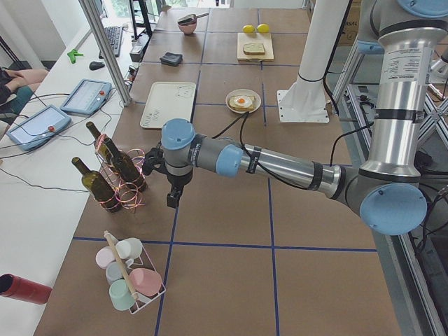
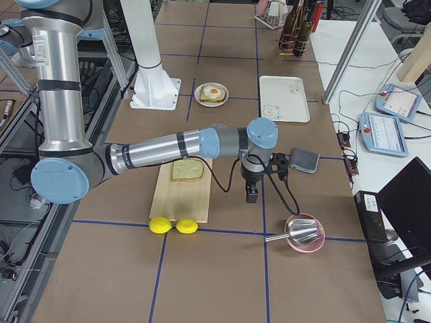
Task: Make sandwich and place on tray
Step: 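Move both arms out from rest toward the table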
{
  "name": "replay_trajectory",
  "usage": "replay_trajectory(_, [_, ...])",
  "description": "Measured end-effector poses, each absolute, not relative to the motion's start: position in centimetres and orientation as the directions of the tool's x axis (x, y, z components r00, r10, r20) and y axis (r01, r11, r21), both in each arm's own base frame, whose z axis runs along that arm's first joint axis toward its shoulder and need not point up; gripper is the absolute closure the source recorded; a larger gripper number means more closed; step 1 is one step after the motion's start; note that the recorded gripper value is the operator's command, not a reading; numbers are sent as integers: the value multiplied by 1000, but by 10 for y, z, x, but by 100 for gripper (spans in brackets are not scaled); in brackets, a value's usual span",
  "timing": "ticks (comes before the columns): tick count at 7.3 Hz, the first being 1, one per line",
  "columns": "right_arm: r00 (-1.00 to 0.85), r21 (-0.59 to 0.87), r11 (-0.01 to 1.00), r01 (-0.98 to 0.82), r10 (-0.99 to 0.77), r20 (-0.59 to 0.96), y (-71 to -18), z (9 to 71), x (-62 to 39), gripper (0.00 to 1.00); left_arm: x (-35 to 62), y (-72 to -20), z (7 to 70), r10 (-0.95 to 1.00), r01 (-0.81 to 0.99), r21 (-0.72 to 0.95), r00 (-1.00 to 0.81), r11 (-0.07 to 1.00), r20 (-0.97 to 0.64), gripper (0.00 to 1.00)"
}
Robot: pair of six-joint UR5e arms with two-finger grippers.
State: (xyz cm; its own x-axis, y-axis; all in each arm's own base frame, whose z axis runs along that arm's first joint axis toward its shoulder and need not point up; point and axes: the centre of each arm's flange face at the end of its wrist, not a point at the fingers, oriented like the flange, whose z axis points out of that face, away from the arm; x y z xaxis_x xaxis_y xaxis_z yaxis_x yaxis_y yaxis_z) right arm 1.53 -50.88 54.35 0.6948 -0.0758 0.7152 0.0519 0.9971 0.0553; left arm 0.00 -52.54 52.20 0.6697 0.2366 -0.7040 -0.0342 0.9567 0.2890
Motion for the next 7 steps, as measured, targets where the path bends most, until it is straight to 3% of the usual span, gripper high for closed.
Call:
replay_trajectory(3, [646, 29, 998, -52, 12, 763, -484, 517, -4, 0, 90, -522, 487, 157, 78, 249, 588, 965, -794, 0])
replay_trajectory(7, [611, 58, 990, -129, 34, 791, -406, 538, -67, 0, 179, -497, 460, 75, 129, 157, 488, 979, -869, 0])
